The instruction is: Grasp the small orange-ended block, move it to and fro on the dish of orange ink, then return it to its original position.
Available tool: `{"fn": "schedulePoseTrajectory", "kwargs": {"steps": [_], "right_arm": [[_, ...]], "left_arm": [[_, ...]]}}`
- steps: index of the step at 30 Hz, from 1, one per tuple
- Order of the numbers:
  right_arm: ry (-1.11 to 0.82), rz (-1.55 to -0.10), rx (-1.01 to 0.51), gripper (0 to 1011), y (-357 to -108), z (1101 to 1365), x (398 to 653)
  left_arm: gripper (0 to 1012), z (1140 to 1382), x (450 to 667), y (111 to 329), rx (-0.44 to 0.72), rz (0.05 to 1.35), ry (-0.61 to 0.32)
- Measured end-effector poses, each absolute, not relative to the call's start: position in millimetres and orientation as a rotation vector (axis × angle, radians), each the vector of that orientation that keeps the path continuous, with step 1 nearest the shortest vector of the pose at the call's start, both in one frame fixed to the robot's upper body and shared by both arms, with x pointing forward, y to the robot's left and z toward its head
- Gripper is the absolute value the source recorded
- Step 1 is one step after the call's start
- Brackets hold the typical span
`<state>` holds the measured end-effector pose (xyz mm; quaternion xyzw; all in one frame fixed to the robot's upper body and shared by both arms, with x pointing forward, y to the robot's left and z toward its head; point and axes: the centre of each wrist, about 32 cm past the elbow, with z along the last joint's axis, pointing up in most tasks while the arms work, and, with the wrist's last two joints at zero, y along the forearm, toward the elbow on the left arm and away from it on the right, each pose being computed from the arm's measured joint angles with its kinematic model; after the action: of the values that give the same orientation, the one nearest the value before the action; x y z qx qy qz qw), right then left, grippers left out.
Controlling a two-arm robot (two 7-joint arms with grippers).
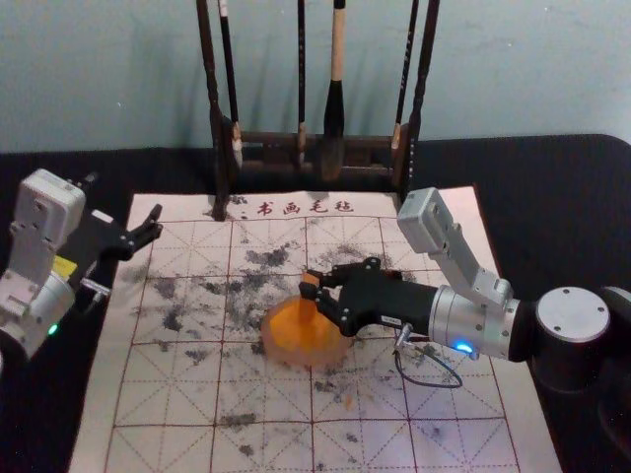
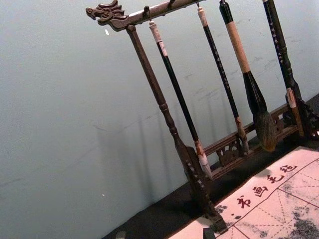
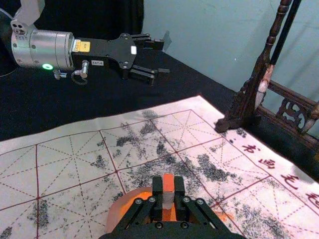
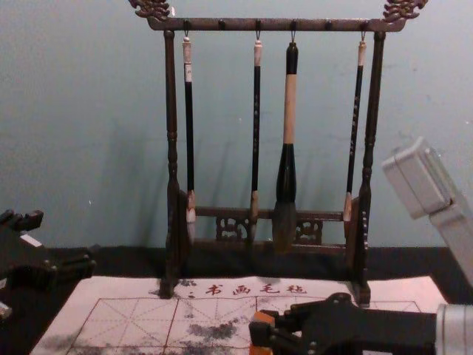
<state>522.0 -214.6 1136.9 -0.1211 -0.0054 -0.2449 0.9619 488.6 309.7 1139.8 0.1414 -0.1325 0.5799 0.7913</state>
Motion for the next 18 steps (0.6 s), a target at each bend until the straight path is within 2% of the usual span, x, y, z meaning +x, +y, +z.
{"fn": "schedulePoseTrajectory", "kwargs": {"steps": [18], "right_arm": [[-0.014,-0.508,-0.248,126,-220.8,1136.4,518.1]], "left_arm": [[1001,1139.8,488.6,309.7,0.304,1.248,-0.285]]}}
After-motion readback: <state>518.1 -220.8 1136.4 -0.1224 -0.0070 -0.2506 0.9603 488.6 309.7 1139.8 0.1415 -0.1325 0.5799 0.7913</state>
